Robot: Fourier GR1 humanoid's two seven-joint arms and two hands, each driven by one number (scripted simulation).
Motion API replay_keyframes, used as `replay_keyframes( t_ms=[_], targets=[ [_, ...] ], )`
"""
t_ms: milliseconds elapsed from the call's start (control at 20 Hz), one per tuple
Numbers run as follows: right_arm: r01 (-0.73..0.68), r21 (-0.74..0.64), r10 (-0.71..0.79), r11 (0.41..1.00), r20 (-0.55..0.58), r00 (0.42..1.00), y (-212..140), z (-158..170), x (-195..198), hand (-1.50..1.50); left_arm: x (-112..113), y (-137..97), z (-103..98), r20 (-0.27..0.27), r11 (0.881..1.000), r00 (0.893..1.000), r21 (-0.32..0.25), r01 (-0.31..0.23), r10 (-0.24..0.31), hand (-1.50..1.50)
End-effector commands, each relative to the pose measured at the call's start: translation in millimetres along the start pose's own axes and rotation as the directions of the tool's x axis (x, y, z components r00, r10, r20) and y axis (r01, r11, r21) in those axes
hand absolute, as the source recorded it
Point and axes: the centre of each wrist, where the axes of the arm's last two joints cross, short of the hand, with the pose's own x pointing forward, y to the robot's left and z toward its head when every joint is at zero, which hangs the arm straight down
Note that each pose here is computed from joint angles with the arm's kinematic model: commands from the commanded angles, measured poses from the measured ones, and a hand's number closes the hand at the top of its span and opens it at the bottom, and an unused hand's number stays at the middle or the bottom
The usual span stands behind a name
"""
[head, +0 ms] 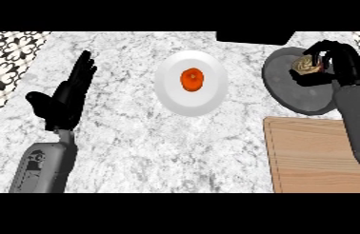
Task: Pick the cupcake from the cutting board and place it in the pan
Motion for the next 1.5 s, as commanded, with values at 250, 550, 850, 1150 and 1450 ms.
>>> replay_keyframes(
  t_ms=[250,550,850,1150,1450],
  targets=[
    [0.249,0.269,-0.221,0.931,-0.130,0.967,12.9,8.8,-19.8,-1.50,6.0,-12.3,-1.5,0.012,1.000,1.000,-0.024,-0.005,0.005,0.00],
    [0.339,0.153,-0.338,0.928,-0.032,0.941,10.8,5.1,-17.3,-1.50,4.8,5.8,-2.3,0.014,1.000,1.000,0.009,0.001,-0.001,0.00],
    [0.573,0.027,-0.573,0.819,-0.003,0.820,-11.8,31.3,-58.6,-1.50,5.7,3.4,7.8,-0.021,0.999,1.000,0.033,0.003,-0.002,0.00],
    [0.683,0.157,-0.692,0.713,0.004,0.721,-67.1,62.4,-104.0,-1.50,-9.9,12.7,6.5,-0.028,0.998,1.000,0.066,0.007,-0.005,0.00],
    [0.718,0.201,-0.736,0.666,0.022,0.677,-104.3,100.7,-137.1,-1.50,-9.6,20.6,14.5,-0.039,0.997,0.999,0.077,-0.002,0.006,0.00]
  ],
)
